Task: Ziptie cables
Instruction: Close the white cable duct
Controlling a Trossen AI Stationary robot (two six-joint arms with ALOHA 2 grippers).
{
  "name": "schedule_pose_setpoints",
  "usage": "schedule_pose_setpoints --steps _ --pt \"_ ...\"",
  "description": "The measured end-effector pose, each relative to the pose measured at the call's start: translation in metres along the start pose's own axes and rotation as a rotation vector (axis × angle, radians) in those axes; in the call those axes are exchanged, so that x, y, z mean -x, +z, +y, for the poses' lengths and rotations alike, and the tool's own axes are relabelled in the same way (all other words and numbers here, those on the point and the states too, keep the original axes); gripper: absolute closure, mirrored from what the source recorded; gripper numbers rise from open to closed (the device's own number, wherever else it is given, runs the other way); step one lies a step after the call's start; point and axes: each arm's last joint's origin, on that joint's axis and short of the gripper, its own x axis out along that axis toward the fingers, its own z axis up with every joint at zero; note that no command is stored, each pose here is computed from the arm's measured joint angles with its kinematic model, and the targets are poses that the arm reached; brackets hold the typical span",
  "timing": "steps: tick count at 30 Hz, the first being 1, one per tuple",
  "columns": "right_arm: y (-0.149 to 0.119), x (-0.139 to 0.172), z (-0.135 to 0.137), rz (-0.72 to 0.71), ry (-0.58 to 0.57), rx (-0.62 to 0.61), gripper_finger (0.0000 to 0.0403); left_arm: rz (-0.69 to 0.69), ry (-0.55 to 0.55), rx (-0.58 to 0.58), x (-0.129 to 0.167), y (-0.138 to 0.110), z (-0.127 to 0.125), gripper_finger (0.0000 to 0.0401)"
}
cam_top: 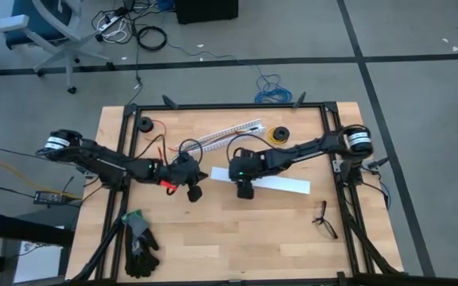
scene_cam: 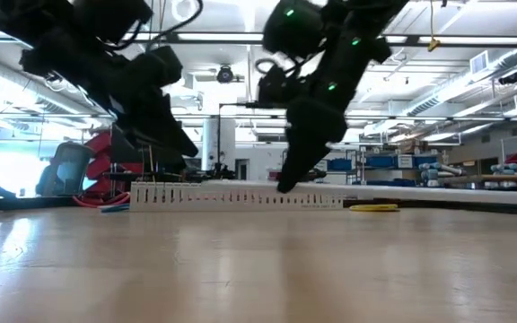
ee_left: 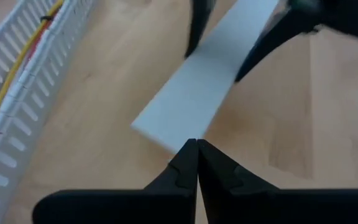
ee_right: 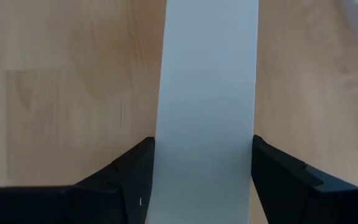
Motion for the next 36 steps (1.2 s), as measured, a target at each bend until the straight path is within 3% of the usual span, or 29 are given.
schedule_pose_setpoints --steps 6,15,24,28,32,36 --pt "-0.021 0.034 -0.007 -0.067 -0.037 -0.029 0.0174 0.013 -0.005 -0.002 -0.008 0.014 0.024 0.0382" --pt "-0.040 0.078 -0.039 -0.163 -0.120 -0.036 0.0174 -0.047 0.048 -0.042 -0.012 0.060 0.063 0.0382" --pt "-0.056 0.095 -0.064 -0.188 -0.098 -0.083 0.0174 0.008 0.094 -0.114 -0.044 0.121 0.123 0.0382" --pt "-0.065 0.096 -0.068 -0.185 -0.099 -0.116 0.0174 0.007 0.103 -0.126 -0.061 0.142 0.133 0.0379" --pt "-0.072 0.098 -0.069 -0.185 -0.101 -0.151 0.0174 0.020 0.077 -0.146 -0.070 0.147 0.134 0.0357" --pt "-0.075 0.101 -0.068 -0.192 -0.097 -0.169 0.0174 0.010 0.072 -0.148 -0.072 0.148 0.134 0.0306"
